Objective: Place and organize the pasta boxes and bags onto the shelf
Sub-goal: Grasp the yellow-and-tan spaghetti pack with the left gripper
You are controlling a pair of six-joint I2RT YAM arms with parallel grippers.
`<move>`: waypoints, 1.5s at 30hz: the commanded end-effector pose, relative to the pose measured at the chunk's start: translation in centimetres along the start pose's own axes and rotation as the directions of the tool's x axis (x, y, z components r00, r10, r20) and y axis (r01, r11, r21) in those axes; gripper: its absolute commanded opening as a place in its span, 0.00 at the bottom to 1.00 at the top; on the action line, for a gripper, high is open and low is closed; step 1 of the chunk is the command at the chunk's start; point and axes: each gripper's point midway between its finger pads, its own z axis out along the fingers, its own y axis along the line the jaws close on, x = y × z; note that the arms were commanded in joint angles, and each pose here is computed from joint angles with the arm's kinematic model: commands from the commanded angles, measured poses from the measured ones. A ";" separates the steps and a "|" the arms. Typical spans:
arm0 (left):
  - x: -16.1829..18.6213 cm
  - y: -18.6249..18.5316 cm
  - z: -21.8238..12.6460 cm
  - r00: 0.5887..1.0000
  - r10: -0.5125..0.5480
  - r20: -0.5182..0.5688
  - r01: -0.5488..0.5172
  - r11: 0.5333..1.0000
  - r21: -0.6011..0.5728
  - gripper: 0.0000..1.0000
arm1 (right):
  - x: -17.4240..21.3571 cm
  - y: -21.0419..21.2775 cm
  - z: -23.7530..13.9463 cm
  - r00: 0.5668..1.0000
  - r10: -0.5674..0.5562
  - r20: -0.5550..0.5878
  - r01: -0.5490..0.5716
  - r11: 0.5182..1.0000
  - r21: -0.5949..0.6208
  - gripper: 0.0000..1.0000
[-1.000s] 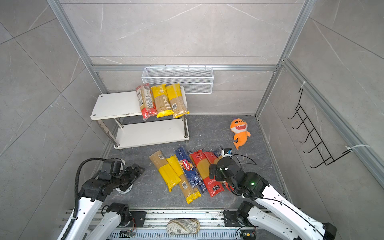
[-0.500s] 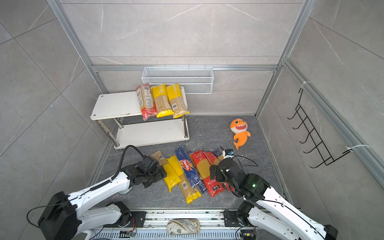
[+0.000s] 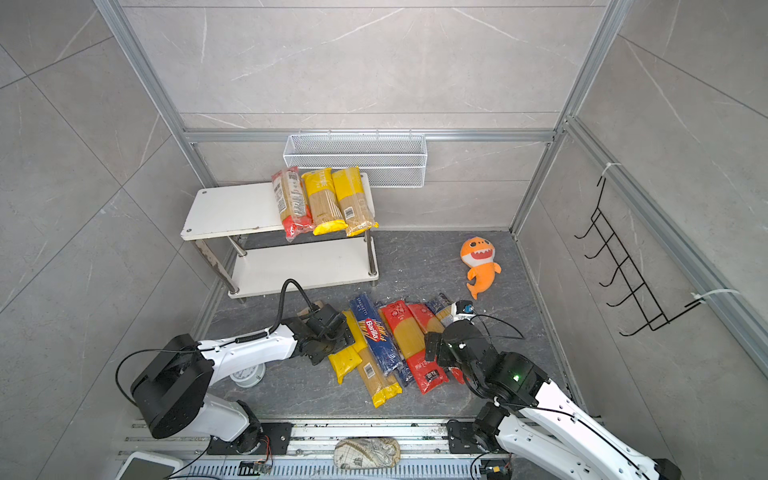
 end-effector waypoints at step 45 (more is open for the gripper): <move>6.3 10.8 3.2 0.991 -0.033 -0.133 -0.003 0.964 -0.266 0.91 | 0.0 -0.1 -0.6 1.000 -0.028 0.014 0.028 0.999 -0.015 1.00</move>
